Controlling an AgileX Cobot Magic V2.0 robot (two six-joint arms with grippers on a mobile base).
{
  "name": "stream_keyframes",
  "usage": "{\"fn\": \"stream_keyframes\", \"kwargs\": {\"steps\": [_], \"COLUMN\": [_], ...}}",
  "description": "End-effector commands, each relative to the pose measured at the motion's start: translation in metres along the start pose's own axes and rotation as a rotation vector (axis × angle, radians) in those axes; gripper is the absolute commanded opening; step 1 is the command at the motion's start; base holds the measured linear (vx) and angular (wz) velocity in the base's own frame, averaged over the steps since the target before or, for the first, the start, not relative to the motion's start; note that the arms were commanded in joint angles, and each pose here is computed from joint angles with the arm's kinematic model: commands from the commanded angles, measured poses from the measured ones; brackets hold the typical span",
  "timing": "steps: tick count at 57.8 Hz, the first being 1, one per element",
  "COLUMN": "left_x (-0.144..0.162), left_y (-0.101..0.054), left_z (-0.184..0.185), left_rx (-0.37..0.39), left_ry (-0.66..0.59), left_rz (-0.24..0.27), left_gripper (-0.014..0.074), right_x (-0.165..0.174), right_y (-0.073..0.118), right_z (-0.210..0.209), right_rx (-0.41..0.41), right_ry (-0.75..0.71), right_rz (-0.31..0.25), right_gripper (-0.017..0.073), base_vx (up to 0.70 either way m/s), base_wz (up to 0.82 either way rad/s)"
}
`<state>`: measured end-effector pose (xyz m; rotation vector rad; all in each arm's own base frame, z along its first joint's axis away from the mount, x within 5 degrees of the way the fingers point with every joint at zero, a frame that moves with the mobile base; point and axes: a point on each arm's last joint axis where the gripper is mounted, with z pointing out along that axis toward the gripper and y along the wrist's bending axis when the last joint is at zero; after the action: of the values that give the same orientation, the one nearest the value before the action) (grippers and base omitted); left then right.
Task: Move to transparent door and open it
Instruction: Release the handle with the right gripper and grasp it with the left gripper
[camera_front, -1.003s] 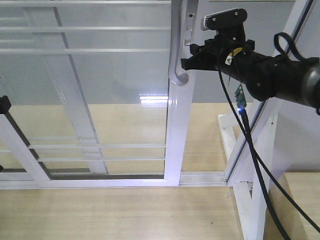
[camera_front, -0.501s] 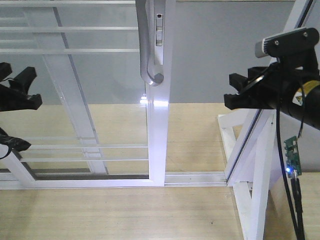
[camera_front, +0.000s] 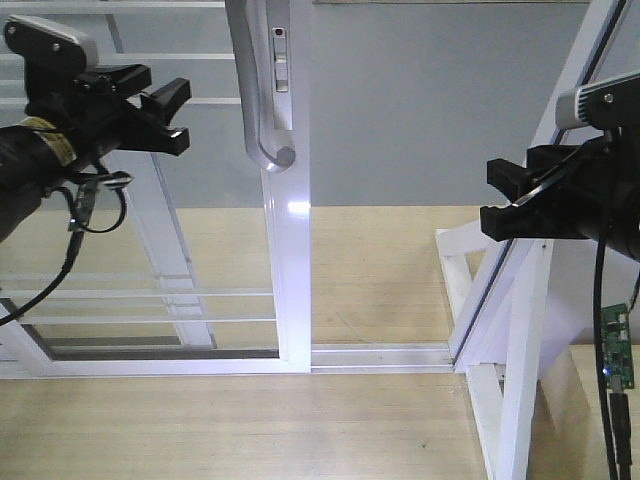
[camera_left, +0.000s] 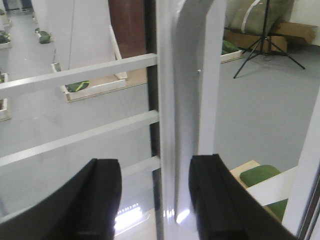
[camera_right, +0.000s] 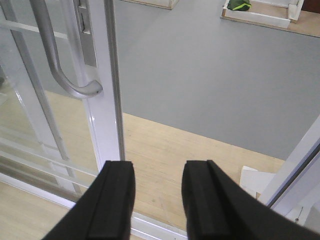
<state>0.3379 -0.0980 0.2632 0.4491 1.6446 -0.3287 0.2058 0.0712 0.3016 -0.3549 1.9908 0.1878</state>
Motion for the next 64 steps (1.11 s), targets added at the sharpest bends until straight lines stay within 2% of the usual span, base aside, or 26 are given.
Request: {"fn": "stream_keyframes", "kwargs": {"steps": [1, 16, 35, 44, 57, 64], "left_x": [-0.031, -0.035, -0.037, -0.037, -0.036, -0.038], "left_y": [-0.008, 0.001, 0.01, 0.013, 0.022, 0.027], "left_z": [0.012, 0.058, 0.096, 0.098, 0.097, 0.093], "left_rx": [0.051, 0.028, 0.02, 0.0, -0.059, -0.078], "left_ry": [-0.155, -0.178, -0.203, -0.179, -0.175, -0.148], "left_rz": [0.0, -0.035, -0.023, -0.02, -0.086, -0.08], "left_gripper": [0.0451, 0.0451, 0.0451, 0.0451, 0.0451, 0.0451], "right_x": [-0.018, -0.016, -0.014, -0.014, -0.015, -0.015], "right_y": [-0.001, -0.001, -0.001, -0.001, -0.001, -0.001], "right_z": [-0.007, -0.007, -0.007, -0.007, -0.007, -0.007], "right_rx": [0.003, 0.004, 0.005, 0.005, 0.005, 0.005], "right_ry": [-0.118, -0.094, -0.074, -0.077, -0.077, -0.077], "right_rz": [-0.002, -0.002, -0.002, -0.001, -0.001, -0.001], "right_gripper": [0.0323, 0.0323, 0.0323, 0.0323, 0.0323, 0.0323], "base_vx": [0.0, 0.0, 0.0, 0.0, 0.0, 0.0], "base_wz": [0.0, 0.0, 0.0, 0.0, 0.0, 0.0]}}
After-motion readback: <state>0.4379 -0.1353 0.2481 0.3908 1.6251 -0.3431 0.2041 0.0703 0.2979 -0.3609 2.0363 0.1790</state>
